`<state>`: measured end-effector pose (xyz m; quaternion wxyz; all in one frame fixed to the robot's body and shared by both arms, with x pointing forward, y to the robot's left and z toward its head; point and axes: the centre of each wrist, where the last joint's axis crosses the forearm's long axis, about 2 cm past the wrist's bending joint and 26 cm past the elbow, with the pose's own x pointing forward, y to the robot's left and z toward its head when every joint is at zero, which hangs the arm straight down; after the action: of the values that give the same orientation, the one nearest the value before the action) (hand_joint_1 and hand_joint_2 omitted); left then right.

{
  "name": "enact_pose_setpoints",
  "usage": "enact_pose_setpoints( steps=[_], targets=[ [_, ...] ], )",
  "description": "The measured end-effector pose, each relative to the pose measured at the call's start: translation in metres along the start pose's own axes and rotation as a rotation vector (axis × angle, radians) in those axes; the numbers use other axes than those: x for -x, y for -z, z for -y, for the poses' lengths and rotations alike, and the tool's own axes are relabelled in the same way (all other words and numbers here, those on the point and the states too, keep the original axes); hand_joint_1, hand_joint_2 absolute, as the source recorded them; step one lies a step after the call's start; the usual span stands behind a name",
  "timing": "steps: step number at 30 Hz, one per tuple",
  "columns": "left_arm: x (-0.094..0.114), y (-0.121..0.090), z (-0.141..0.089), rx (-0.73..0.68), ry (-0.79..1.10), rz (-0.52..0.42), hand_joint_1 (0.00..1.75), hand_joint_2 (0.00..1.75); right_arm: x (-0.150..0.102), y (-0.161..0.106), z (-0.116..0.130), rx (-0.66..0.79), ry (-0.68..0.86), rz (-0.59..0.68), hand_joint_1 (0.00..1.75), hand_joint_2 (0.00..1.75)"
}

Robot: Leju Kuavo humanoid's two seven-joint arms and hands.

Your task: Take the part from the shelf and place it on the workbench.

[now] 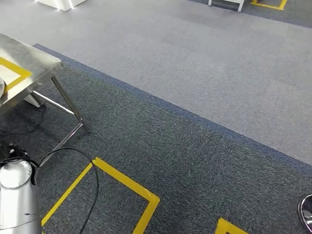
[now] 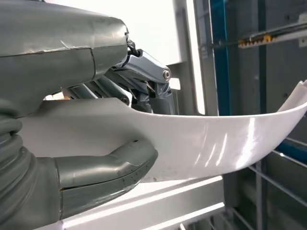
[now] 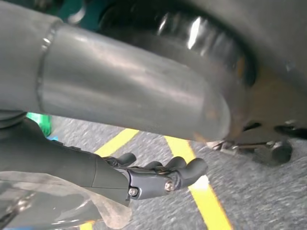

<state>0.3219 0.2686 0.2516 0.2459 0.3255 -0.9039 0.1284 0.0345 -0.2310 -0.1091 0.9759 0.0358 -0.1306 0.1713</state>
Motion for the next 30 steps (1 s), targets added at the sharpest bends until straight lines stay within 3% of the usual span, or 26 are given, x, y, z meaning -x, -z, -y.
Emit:
enact_pose_setpoints(
  steps=[16, 30],
  targets=[
    [0.005, 0.002, -0.012, -0.010, 0.039, 0.000, 1.75, 1.75, -0.003, 0.001, 0.004, 0.031, 0.018, 0.024, 0.00, 0.00],
    [0.004, -0.005, -0.010, 0.011, 0.024, -0.024, 1.75, 1.75, 0.009, -0.001, 0.043, 0.099, 0.016, 0.087, 0.00, 0.00]
  ],
)
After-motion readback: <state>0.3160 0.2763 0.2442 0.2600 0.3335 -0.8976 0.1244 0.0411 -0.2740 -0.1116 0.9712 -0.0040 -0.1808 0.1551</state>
